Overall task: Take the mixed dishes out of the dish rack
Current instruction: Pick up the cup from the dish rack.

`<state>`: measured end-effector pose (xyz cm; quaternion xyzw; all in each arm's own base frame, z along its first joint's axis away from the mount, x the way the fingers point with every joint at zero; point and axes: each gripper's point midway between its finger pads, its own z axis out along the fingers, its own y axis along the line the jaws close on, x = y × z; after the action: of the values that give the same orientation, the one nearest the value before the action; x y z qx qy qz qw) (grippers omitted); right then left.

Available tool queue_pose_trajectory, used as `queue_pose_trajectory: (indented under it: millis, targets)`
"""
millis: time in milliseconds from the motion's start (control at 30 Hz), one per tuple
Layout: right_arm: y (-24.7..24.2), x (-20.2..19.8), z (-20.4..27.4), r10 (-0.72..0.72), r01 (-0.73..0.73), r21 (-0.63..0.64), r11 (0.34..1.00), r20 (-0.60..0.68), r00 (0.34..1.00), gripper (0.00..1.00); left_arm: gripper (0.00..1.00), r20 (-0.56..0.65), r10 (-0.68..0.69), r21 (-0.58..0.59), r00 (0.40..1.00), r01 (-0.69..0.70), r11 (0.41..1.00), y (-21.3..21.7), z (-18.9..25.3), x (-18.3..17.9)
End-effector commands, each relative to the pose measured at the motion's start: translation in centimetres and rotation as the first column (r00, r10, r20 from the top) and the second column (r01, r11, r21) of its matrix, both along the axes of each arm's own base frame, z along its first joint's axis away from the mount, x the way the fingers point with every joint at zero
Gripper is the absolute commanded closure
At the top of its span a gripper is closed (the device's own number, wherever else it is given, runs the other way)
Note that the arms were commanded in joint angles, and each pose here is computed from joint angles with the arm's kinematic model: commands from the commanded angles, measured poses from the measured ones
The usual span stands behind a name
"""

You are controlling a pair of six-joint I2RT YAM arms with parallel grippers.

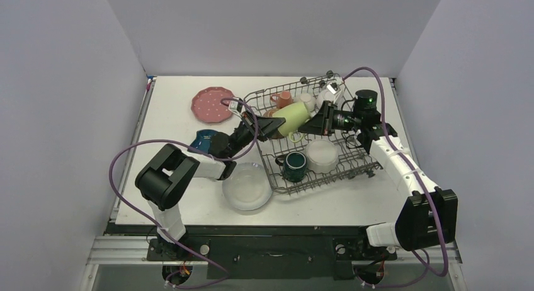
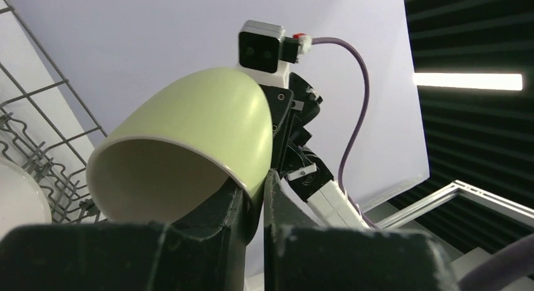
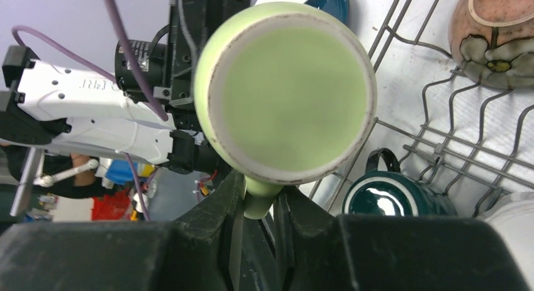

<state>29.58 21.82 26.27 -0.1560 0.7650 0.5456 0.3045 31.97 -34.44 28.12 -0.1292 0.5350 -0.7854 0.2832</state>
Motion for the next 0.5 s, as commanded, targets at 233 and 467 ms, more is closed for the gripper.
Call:
queue_pose_trajectory:
  millis: [233, 467]
  targets:
    - [-0.2, -2.0, 2.4, 0.117, -0.096, -0.090, 0.991, 0.268, 0.956, 0.32, 1.00, 0.269, 0.082, -0.099, 0.960, -0.058, 0.993, 4.2, 7.1, -2.0]
    - [-1.5, -3.4, 1.3, 0.203, -0.126, -0.220, 0.967, 0.380, 0.902, 0.22, 1.00, 0.273, 0.115, -0.014, 0.955, -0.115, 0.993, 8.5, 6.2, -1.1]
